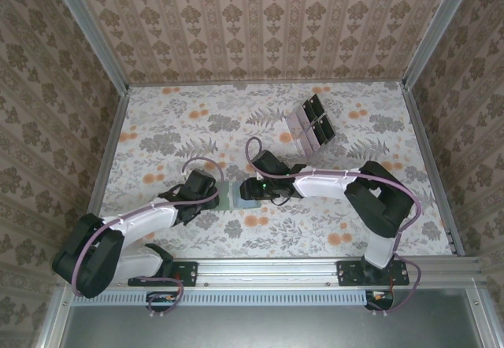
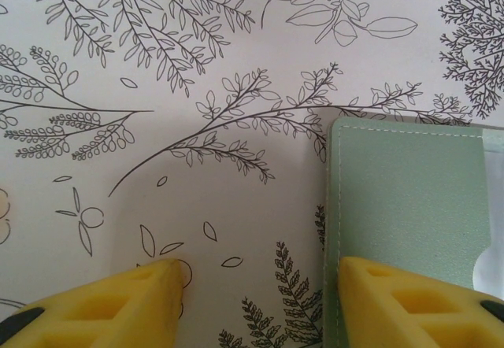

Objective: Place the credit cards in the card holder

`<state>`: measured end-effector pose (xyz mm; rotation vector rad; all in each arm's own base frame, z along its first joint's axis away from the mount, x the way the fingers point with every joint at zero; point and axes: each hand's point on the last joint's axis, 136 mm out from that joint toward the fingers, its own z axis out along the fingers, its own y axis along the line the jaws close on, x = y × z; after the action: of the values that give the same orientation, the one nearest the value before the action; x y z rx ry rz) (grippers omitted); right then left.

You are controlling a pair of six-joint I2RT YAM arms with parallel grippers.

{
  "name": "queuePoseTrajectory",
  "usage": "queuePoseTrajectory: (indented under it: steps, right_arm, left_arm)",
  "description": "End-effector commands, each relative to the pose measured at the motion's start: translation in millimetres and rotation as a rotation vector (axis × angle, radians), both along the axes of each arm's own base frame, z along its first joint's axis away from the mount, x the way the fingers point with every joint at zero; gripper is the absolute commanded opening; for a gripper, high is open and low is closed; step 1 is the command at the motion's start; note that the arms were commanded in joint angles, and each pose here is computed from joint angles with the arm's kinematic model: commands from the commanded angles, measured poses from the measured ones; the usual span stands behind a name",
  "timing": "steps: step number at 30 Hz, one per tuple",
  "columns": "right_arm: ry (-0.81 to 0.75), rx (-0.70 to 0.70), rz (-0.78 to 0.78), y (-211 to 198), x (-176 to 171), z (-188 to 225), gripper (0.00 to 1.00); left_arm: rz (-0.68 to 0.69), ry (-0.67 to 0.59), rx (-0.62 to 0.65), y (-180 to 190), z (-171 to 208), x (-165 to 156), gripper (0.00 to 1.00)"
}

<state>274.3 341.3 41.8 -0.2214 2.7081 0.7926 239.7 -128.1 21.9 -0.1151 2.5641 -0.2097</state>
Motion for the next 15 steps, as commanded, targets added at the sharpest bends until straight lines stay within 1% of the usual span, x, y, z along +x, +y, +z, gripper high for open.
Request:
queuePoseTrajectory:
  steps: [1,10,15]
  right_arm:
    - [-0.006,0.005,-0.006,4.3,2.6,0.3,0.49]
    - [0.007,-0.029,-0.037,-7.2,-0.4,-10.1,0.49]
    - [0.025,-0.035,-0.036,-5.5,-0.6,-16.9,0.50]
  left_arm:
    - [-0.013,-0.003,0.015,0.3,-0.3,0.4,0.55]
    - [-0.017,0.004,0.015,-1.9,-3.1,1.7,0.54]
    - [-0.011,0.010,0.016,-0.3,-7.3,-0.1,0.54]
